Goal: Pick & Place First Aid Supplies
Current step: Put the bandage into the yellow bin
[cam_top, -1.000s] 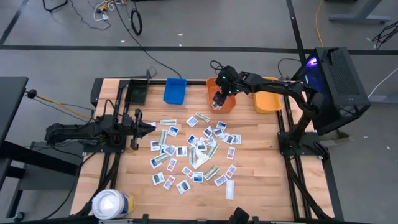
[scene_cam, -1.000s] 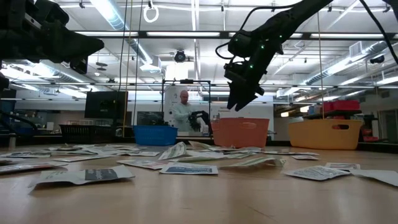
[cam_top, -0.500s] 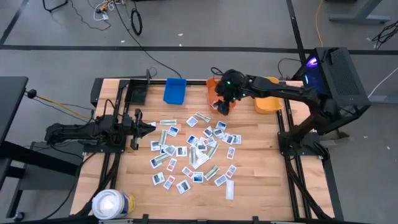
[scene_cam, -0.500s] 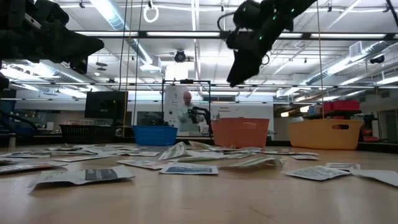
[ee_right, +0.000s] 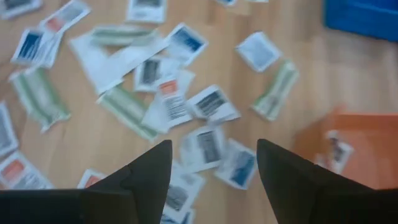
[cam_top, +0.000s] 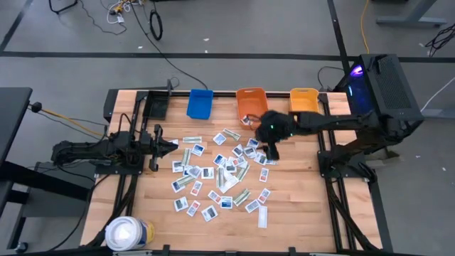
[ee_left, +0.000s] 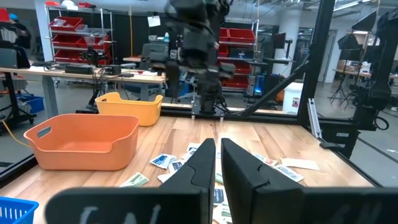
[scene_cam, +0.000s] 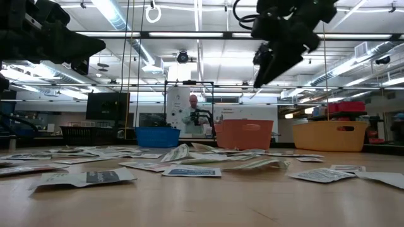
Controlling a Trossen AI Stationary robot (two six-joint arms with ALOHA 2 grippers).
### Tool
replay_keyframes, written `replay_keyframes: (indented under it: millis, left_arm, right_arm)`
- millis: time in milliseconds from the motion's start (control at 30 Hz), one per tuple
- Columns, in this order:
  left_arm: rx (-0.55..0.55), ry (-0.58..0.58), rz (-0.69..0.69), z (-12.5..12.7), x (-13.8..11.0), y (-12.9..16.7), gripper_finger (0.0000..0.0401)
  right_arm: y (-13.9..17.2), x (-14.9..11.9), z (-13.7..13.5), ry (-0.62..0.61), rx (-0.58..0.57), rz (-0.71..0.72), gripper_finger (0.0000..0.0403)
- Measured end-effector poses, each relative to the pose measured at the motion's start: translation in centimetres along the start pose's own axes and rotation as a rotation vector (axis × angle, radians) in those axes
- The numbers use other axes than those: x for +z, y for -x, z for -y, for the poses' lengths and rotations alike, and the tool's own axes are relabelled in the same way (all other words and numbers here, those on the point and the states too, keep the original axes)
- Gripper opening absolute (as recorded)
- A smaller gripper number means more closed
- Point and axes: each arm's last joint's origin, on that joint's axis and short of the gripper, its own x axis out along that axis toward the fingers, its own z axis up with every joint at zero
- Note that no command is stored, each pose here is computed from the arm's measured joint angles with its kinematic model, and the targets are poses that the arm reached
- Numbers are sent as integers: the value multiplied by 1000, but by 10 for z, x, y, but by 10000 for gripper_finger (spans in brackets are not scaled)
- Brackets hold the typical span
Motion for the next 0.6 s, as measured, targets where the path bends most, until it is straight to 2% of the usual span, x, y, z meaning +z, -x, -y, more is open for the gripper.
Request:
replay_keyframes:
  millis: [300,600]
  left_arm:
    - [0,0,1,0,0,0,32]
    - [0,0,0,0,0,0,32]
  right_arm:
    - [-26,-30,-46,142,93,2,236]
    - [-39,-49,-73,216,171,7,236]
